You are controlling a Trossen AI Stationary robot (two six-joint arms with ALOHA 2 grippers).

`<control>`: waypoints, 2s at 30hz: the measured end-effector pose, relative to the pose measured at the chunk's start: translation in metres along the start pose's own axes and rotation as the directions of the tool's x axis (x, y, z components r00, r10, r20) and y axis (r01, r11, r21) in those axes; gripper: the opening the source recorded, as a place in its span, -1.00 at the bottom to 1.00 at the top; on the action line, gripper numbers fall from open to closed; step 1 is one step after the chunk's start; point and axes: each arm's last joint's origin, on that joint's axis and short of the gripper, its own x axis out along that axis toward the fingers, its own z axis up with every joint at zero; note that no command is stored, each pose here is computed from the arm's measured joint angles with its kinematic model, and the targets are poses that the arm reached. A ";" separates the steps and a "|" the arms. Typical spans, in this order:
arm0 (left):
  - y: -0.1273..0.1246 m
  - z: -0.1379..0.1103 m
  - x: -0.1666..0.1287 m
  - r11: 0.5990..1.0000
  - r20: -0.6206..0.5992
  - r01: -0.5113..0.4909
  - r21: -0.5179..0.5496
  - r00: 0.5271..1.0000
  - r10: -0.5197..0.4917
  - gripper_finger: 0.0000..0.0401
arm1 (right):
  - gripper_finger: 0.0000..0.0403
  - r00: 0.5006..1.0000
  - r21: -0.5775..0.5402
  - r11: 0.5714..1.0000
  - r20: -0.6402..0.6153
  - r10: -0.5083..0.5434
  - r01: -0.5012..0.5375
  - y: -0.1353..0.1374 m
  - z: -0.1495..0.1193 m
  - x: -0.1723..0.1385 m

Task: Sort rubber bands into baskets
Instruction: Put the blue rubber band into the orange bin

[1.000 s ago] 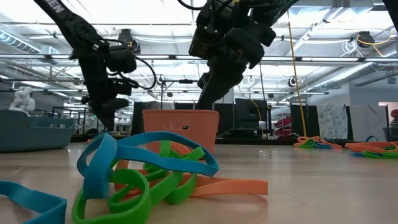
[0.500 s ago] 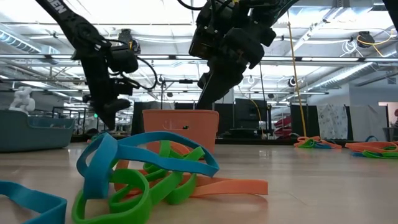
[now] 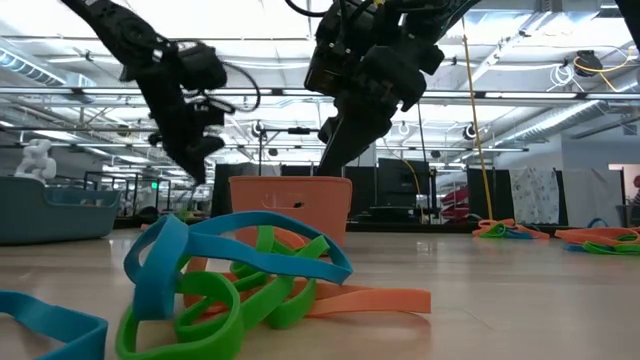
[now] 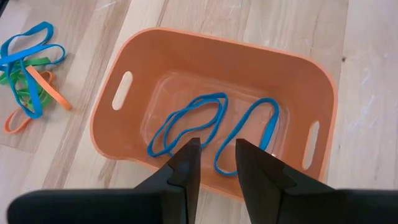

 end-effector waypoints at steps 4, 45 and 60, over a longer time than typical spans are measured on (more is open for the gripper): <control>-0.003 0.009 -0.021 1.000 0.083 0.030 0.003 0.996 -0.030 -0.98 | -0.54 1.000 0.000 1.000 -0.001 0.000 0.000 0.000 0.000 0.000; -0.039 -0.018 0.001 0.993 0.021 -0.096 0.064 0.995 0.095 -0.98 | -0.54 1.000 0.005 1.000 -0.007 0.001 -0.001 0.000 -0.001 0.000; -0.053 -0.023 -0.013 0.966 -0.135 0.259 -0.019 0.956 -0.259 -0.98 | -0.54 1.000 0.012 1.000 -0.012 0.001 -0.001 0.000 -0.001 0.000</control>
